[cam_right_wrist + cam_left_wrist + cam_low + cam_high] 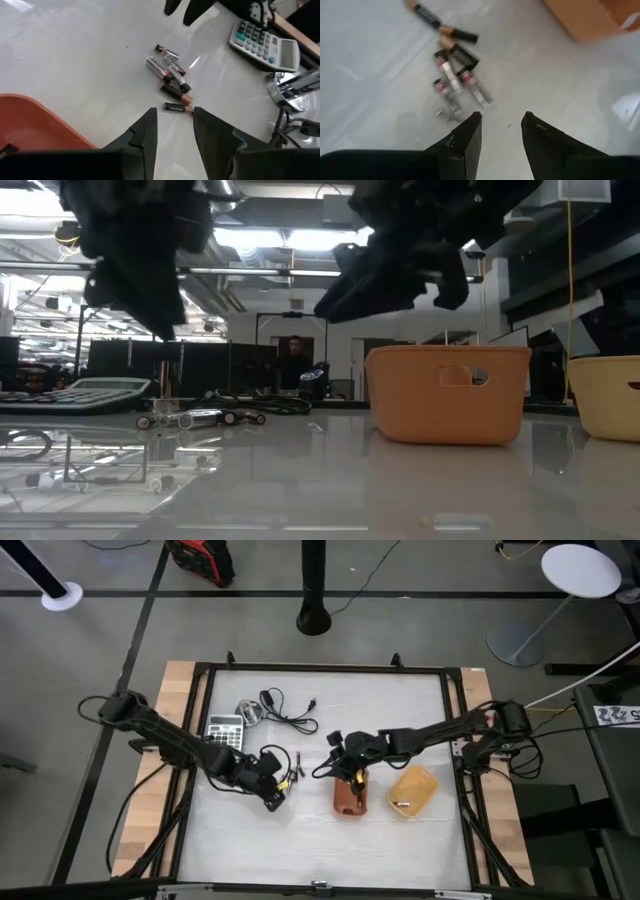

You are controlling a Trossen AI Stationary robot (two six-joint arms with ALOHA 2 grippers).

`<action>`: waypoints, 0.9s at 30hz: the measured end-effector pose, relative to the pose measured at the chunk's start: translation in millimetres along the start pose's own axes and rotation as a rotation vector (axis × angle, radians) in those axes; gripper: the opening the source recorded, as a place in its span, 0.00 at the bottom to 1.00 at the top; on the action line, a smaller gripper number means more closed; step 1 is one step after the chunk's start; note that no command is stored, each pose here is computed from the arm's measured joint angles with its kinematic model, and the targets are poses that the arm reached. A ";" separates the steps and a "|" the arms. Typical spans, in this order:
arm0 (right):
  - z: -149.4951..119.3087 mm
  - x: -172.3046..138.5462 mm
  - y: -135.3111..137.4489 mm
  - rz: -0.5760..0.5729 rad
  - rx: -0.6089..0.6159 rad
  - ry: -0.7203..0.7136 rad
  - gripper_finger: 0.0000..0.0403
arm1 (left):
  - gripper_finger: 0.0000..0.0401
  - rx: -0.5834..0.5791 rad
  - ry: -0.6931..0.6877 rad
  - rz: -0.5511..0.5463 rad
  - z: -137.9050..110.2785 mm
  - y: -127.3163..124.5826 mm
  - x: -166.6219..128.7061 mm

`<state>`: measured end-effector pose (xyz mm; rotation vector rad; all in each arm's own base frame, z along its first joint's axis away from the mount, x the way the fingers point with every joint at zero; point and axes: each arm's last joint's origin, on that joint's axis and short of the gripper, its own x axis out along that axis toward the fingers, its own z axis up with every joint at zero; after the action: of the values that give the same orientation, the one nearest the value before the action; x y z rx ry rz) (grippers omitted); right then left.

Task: Sort batteries
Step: Put the silver battery into the yellow bin

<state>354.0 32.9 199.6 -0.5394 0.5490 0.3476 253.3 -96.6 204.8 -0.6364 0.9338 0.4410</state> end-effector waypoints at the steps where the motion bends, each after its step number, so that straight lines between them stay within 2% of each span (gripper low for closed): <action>1: 0.5 2.8 -0.6 0.001 -0.002 0.000 0.30 | 0.32 0.001 -0.003 0.002 -0.5 -1.4 4.3; 10: 5.5 16.4 -5.4 -0.002 -0.027 -0.003 0.30 | 0.32 0.016 0.017 0.027 -6.2 -7.4 41.0; 27: 24.4 13.3 -17.1 -0.038 -0.071 -0.052 0.30 | 0.32 -0.017 0.054 0.112 -9.7 -0.3 74.0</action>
<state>382.0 35.2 216.2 -0.6068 0.4771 0.3453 286.8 -97.5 138.2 -0.6161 1.0212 0.5346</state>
